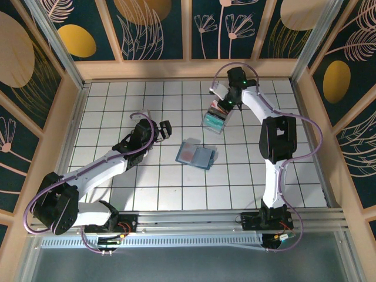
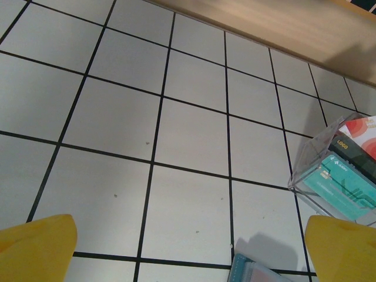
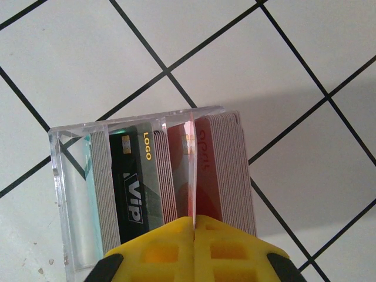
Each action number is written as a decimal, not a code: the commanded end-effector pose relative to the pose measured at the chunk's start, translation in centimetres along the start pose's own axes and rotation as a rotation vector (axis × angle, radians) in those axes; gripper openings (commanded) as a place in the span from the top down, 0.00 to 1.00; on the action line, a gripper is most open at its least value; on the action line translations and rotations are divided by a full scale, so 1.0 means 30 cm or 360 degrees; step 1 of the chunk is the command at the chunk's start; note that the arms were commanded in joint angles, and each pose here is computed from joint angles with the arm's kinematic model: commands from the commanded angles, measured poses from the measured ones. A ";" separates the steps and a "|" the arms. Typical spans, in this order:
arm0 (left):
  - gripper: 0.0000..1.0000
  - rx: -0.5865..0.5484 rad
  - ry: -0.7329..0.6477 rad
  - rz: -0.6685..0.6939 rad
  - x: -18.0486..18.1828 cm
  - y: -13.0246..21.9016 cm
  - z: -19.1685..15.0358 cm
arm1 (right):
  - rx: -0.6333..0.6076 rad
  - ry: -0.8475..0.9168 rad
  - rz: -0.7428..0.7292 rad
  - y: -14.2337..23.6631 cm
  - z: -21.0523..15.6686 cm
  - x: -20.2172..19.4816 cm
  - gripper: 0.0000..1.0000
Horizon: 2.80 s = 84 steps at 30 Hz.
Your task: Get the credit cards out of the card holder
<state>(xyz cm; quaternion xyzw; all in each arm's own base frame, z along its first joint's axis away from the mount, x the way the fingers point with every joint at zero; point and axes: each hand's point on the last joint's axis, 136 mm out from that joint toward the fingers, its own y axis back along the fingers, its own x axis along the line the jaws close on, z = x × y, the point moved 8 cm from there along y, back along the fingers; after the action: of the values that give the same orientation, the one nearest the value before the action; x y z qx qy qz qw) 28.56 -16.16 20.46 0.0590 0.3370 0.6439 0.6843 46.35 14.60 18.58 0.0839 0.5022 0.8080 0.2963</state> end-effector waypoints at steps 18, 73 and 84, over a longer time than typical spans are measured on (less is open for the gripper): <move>0.01 -0.0057 0.0002 -0.0047 -0.037 -0.003 0.049 | 0.0130 -0.0052 0.0032 -0.058 -0.045 -0.035 1.00; 0.07 0.0242 0.0193 0.0066 0.066 -0.095 -0.164 | -0.0026 -0.1306 -0.0179 -0.028 0.008 0.864 0.61; 0.02 0.0074 0.0285 0.0205 0.122 -0.033 -0.132 | 0.0102 -0.1157 -0.0354 -0.125 0.033 0.914 0.46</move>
<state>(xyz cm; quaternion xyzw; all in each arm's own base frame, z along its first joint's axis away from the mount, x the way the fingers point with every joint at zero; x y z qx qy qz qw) 27.31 -15.39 15.18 0.0584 0.4130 0.6571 0.6279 25.91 32.54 11.49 0.3304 0.3892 0.6881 0.5156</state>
